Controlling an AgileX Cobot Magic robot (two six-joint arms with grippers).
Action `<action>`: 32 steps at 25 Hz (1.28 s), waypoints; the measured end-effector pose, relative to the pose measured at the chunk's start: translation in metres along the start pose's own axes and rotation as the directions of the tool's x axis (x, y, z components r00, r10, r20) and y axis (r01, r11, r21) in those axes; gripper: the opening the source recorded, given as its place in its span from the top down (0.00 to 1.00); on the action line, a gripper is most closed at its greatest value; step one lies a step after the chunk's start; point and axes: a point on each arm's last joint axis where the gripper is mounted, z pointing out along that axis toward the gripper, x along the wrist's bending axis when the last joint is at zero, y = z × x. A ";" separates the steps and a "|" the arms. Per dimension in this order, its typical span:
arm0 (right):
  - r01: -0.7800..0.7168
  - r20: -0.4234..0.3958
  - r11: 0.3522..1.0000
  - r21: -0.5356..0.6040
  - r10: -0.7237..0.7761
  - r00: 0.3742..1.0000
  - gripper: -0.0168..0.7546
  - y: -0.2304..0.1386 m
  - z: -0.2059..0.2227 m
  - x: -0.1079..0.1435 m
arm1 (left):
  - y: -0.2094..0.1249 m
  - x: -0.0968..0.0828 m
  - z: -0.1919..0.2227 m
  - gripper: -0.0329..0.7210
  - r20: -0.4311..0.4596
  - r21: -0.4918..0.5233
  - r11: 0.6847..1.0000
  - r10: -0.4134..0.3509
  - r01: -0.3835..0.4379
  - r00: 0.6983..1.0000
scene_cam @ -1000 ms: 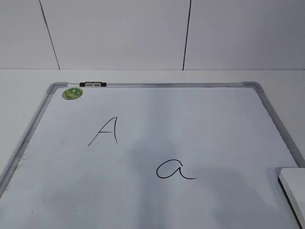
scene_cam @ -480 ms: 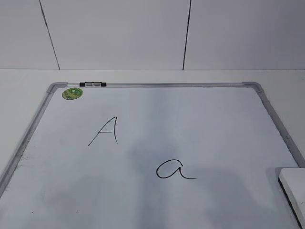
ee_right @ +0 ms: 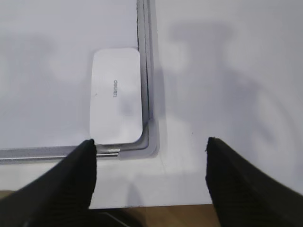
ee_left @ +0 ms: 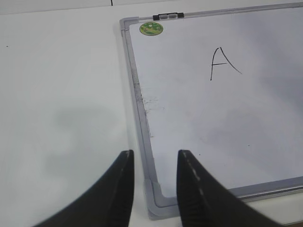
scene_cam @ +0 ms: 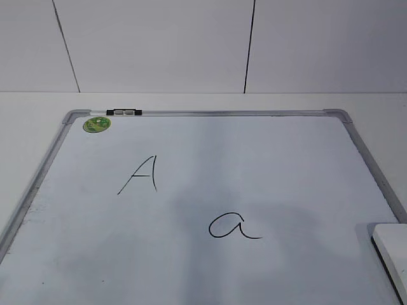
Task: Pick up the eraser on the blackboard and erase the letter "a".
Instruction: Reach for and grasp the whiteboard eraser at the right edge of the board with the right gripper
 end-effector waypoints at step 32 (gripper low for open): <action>0.052 -0.168 0.865 0.498 0.037 0.985 0.23 0.077 0.097 0.017 | 0.000 0.000 0.000 0.65 0.000 0.000 1.000 0.000 0.000 1.000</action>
